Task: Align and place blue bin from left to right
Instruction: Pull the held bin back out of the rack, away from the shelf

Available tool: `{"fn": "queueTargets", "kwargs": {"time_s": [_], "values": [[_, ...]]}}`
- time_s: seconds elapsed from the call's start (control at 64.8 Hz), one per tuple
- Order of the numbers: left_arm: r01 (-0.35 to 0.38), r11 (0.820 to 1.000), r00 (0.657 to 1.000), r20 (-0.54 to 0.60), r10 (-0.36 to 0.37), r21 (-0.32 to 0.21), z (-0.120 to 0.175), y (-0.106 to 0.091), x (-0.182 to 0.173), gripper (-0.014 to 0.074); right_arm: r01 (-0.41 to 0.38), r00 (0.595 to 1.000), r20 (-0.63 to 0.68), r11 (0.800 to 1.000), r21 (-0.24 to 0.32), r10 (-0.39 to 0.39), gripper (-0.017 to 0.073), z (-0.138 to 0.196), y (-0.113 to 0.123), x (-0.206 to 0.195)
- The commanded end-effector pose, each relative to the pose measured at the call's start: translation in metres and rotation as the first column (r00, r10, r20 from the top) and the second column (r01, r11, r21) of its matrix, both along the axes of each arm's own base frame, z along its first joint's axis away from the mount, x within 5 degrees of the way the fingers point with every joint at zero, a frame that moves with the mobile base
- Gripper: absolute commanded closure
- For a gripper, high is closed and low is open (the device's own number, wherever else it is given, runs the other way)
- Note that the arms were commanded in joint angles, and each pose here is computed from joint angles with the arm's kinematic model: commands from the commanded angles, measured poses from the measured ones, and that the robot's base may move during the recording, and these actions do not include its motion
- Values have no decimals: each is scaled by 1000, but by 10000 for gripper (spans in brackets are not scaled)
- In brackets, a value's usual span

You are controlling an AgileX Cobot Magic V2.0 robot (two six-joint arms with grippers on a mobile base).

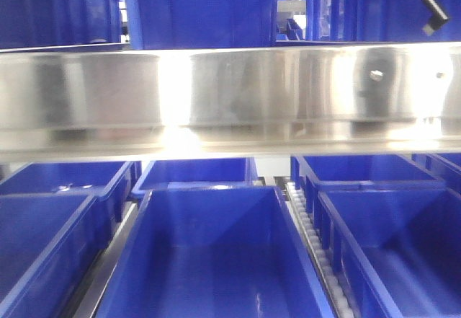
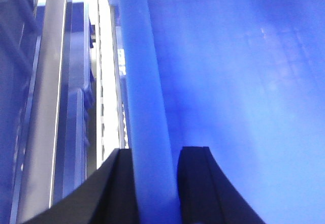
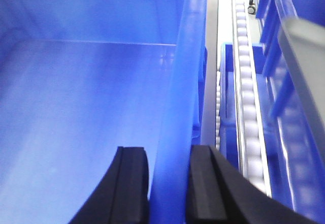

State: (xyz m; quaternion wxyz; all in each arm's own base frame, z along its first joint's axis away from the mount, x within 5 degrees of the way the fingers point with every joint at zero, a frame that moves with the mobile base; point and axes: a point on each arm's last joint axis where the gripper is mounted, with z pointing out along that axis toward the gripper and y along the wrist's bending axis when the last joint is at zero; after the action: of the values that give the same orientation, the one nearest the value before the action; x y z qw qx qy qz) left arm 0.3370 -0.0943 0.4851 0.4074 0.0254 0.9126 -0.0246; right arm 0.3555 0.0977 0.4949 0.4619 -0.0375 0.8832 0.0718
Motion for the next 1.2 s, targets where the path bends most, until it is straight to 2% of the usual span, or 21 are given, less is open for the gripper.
{"fn": "queueTargets", "kwargs": {"time_s": [0.0, 1.188], "values": [[33, 999, 993, 114, -30, -25, 19, -1, -8, 610, -30, 987, 161, 999, 16, 27, 631, 26, 0, -9], [35, 999, 992, 124, -31, -27, 20, -1, -7, 610, -30, 987, 161, 999, 16, 27, 631, 26, 0, -9]]}}
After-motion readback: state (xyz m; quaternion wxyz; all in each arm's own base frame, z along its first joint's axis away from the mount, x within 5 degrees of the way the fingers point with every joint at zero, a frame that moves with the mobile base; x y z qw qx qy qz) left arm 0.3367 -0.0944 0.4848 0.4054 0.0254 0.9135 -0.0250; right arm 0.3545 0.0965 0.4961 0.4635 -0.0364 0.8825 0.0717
